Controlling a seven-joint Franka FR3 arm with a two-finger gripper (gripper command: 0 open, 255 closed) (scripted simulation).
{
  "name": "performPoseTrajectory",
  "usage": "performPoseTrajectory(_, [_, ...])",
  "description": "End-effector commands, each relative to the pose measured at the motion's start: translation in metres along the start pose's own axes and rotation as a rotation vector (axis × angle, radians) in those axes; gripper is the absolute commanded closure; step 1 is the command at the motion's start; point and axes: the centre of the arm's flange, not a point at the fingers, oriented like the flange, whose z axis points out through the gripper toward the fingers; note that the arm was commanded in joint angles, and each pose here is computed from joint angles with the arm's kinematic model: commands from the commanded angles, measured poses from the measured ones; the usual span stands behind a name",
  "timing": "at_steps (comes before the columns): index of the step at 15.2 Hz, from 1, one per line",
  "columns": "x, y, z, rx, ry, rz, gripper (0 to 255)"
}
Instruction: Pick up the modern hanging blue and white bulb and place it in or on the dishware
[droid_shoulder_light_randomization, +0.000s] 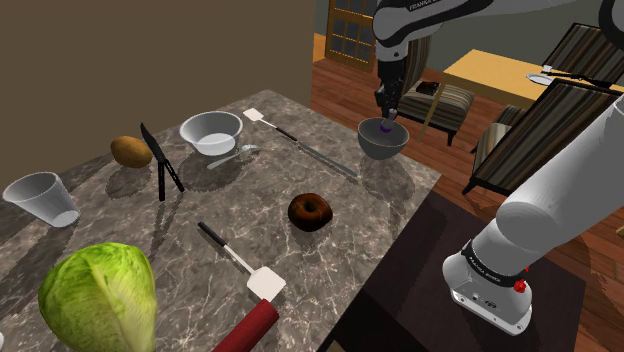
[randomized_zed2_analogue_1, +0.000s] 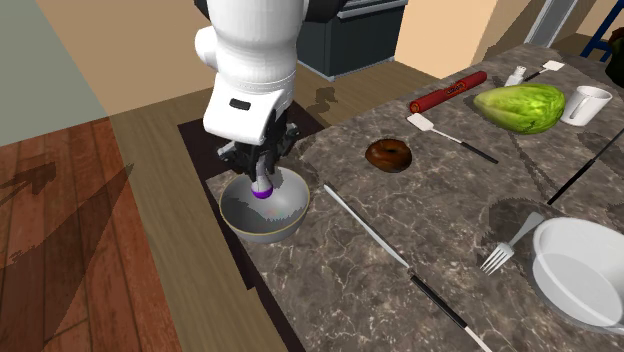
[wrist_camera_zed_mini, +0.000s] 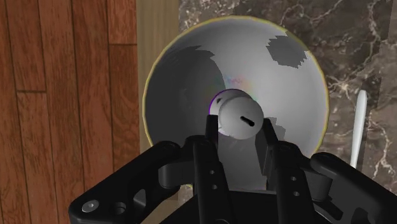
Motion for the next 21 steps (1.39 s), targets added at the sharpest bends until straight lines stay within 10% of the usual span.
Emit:
performPoseTrajectory(1, [0.0,0.0,0.0,0.0,0.0,0.0,255])
performPoseTrajectory(3, [0.0,0.0,0.0,0.0,0.0,0.0,255])
performPoseTrajectory(4, [0.0,0.0,0.0,0.0,0.0,0.0,0])
performPoseTrajectory(21, [0.0,0.0,-0.05,0.0,0.0,0.0,0])
